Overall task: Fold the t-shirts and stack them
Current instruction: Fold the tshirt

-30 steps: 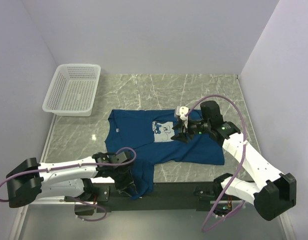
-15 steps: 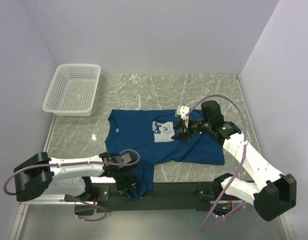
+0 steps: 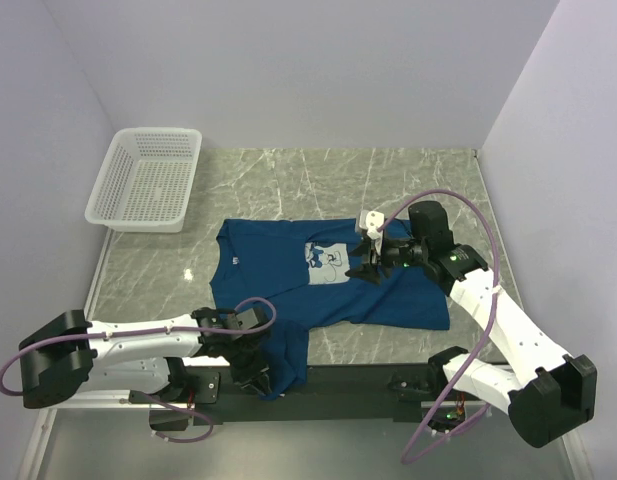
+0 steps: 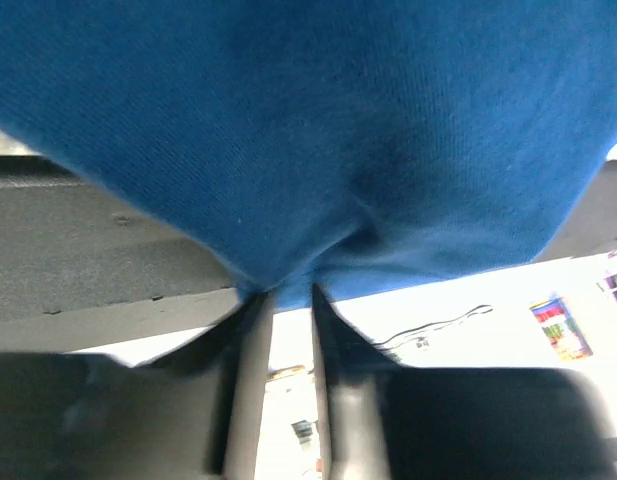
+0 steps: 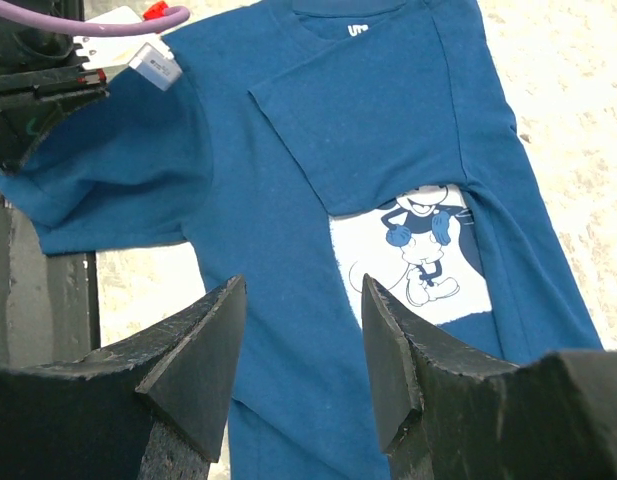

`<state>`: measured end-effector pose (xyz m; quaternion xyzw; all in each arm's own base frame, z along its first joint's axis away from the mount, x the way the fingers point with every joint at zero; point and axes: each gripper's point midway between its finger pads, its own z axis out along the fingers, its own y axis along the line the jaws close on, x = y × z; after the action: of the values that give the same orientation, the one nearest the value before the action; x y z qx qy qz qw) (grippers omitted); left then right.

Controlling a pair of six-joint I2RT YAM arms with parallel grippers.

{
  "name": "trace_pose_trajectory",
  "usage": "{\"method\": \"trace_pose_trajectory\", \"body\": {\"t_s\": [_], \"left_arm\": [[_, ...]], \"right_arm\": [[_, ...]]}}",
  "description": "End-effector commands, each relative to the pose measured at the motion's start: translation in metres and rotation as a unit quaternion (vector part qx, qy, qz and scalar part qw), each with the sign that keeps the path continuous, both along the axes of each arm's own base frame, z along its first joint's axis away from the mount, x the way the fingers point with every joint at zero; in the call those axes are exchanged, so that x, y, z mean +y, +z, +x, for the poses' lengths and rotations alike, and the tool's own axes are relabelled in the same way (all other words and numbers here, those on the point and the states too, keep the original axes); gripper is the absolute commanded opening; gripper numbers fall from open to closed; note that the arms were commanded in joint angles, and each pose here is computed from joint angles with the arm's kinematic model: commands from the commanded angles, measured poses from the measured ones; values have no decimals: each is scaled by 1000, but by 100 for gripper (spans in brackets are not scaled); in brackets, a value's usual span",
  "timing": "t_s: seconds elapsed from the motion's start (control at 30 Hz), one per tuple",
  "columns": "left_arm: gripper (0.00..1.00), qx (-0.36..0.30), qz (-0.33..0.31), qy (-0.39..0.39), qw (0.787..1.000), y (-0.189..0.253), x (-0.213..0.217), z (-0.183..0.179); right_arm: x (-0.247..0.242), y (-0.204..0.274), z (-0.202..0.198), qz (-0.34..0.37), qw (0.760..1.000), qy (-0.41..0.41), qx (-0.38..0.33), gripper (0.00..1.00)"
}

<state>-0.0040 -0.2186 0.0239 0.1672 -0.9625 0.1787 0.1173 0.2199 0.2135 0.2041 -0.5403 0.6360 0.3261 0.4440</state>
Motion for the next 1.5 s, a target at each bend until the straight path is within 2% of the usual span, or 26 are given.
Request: {"method": "trace_pose_trajectory", "body": {"t_s": [0.0,0.07,0.23,0.43,0.57,0.67,0.73,0.93,1.07,1.13,1.17,1.2,1.33,1.37,1.43,1.47], "left_arm": [[31,-9,-1,8,1000,0,-1,2],[46,-8,20,2,1000,-4,6,1],[47,-9,33,-14,999,-7,2,4],[36,-2,26,-32,999,-12,-3,2],[14,-8,1,-30,1000,-8,-8,2],[5,-10,-10,-31,999,-5,-8,1],[0,-15,-23,-32,999,-1,-11,2],[0,-57,-67,-36,995,29,-25,13],[0,-104,-102,-28,989,66,-38,30],[0,-115,-109,-20,987,75,-38,35],[0,-123,-121,-18,985,83,-39,37],[0,-131,-124,-10,984,85,-38,42],[0,-155,-155,14,976,98,-33,54],[0,-158,-156,17,975,97,-30,56],[0,-165,-165,32,972,99,-27,65],[0,-171,-172,31,970,100,-24,66]], "right_arm": [[0,10,-2,16,1000,4,-13,57],[0,9,-1,15,1000,3,-12,57],[-1,10,-2,16,1000,4,-15,57],[-4,15,-2,22,1000,2,-19,57],[-5,17,-2,23,1000,1,-19,57],[-6,17,-2,24,1000,0,-20,57],[-7,18,-1,24,999,-3,-21,57],[-12,19,0,10,999,-12,-28,57],[-26,9,1,-35,998,-29,-36,57],[-39,-6,-6,-78,996,-35,-21,57],[-46,-10,-8,-102,994,-26,-41,58],[-57,-22,-20,-132,991,-24,-16,58],[-117,-57,-31,-261,964,-44,-3,58],[-138,-66,-35,-306,951,-37,-6,58],[-174,-77,-37,-343,937,-62,11,58],[-187,-82,-42,-369,928,-40,4,58]]}}
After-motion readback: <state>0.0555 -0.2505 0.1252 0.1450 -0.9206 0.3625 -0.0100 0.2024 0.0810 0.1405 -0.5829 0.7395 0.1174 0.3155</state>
